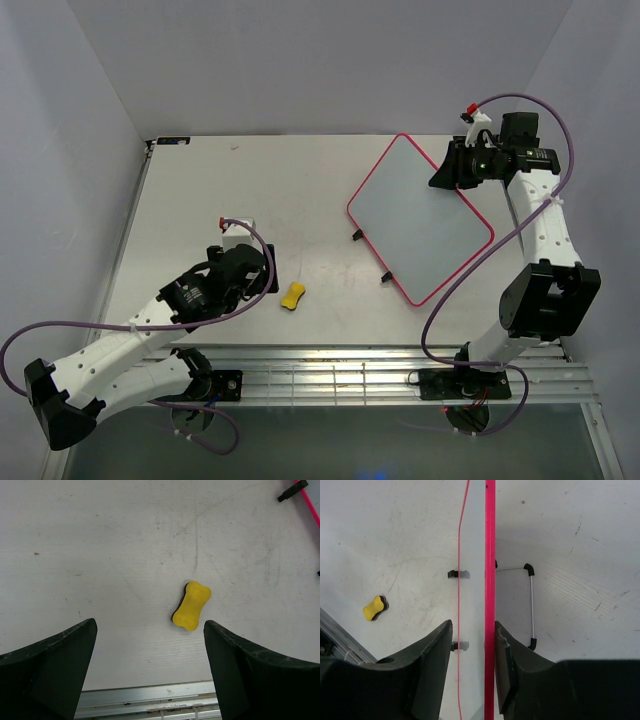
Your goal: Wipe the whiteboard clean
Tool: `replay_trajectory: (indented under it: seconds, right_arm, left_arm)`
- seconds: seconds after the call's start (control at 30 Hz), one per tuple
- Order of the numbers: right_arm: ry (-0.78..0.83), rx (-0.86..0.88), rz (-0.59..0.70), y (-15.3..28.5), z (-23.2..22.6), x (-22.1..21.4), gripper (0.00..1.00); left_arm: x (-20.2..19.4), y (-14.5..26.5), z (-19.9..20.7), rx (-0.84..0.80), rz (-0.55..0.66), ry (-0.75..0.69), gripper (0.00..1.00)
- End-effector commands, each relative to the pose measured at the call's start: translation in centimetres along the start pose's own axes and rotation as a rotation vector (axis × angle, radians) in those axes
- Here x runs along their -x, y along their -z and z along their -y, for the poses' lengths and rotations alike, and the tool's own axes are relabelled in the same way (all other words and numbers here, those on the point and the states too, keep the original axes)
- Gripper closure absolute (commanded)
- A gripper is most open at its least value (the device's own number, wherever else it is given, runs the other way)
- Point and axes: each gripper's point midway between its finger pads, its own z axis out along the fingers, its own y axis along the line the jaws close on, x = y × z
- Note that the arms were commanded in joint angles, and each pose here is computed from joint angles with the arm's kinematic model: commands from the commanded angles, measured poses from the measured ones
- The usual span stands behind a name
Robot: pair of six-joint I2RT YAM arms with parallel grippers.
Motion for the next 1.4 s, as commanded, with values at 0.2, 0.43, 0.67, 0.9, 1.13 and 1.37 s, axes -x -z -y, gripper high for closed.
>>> replay_trajectory:
  seconds: [0.2,0.43,0.67,0.9,1.13,1.37]
  right_arm:
    - [0.009,-0.045,-0.006,-0.1,0.8,-0.2,0.47]
    - [-0.005,-0.173,-0.026,0.1,3.1,-0.5,0.32]
    - [-0.021,-0.247,-0.027,0.5,4.2,-0.4,0.22]
    - [-0.035,-0.294,-0.022,0.8,4.9,-0.1,0.10]
    - [-0.044,-0.346,-0.018,1.3,5.5,0.0,0.02]
    - [-0.042,-0.381,-0.009,1.7,5.9,0.3,0.10]
  left_arm:
    - [0.5,0.0,-0.3,0.008,0.027,0.009,0.02]
    - [0.5,0.0,-0.3,0.008,0.028,0.010,0.02]
    - [0.7,0.1,-0.5,0.018,0.038,0.017,0.02]
    - [1.5,0.3,-1.8,0.068,0.069,0.058,0.02]
    - [1.7,0.0,-2.5,0.092,0.068,0.082,0.02]
    - [1.5,-0.2,-2.4,0.089,0.059,0.080,0.02]
